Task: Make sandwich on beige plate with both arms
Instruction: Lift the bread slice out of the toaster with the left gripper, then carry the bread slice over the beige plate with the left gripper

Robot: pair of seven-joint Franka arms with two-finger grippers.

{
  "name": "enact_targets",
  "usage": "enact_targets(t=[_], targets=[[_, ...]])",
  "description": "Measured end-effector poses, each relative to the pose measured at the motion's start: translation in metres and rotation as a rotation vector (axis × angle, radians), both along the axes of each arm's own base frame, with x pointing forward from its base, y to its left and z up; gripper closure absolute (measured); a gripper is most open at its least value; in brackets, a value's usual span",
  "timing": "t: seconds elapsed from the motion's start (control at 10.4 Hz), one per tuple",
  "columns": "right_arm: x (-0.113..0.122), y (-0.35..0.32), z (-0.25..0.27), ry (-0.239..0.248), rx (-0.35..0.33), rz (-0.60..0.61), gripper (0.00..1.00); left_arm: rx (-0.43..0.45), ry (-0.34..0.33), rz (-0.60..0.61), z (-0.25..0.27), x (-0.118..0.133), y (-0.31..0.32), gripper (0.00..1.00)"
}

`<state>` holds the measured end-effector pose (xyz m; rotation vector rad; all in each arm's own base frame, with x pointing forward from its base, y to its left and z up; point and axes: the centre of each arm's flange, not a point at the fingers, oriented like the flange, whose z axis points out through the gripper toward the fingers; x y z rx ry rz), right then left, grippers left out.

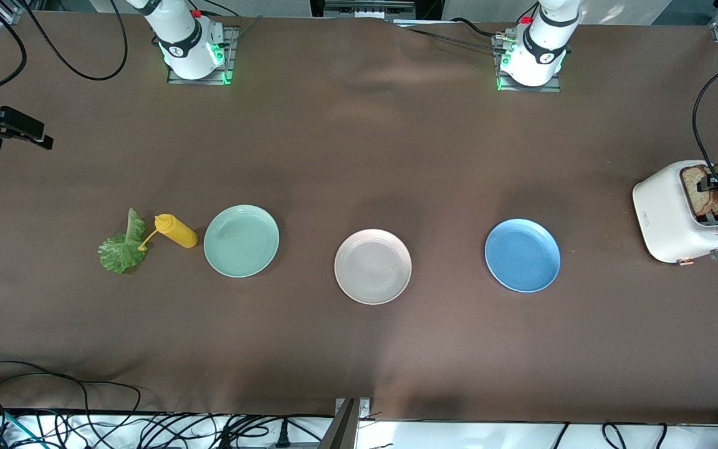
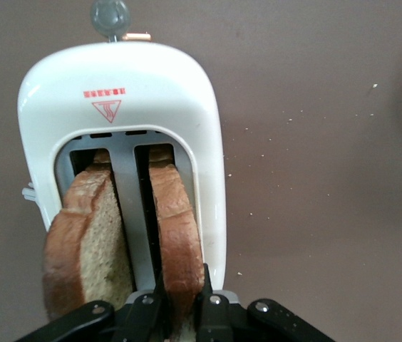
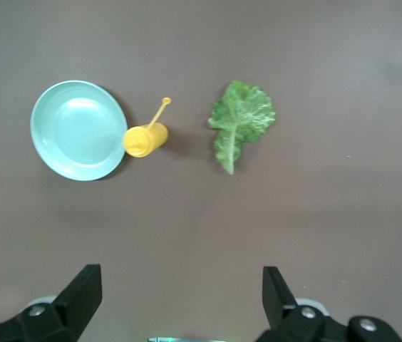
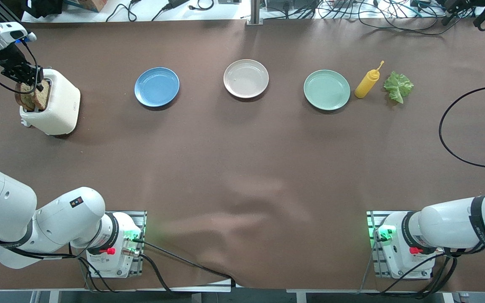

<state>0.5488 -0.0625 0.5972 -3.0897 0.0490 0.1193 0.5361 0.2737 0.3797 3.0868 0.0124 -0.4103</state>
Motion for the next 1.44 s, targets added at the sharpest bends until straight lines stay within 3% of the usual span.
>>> enact_targets(t=[0.38,0.67,1.06,1.25,1.44], targets=[[0.004,-0.008,-0.011,0.015,-0.003,-0.012,0.00,-0.032,0.034,-0.049,0.076,0.013,-0.014,0.90],[0.006,-0.007,-0.011,0.008,-0.005,-0.012,0.00,-0.171,0.011,0.009,0.108,0.026,-0.058,0.90],[0.007,-0.008,-0.009,-0.003,-0.007,-0.013,0.00,-0.380,0.046,0.211,0.104,0.056,-0.160,0.90],[0.006,-0.010,-0.008,-0.005,-0.007,-0.017,0.00,-0.511,0.056,0.302,0.081,0.073,-0.181,0.90],[0.005,-0.019,-0.009,-0.001,-0.007,-0.033,0.00,-0.579,0.039,0.385,0.054,0.095,-0.224,0.90]])
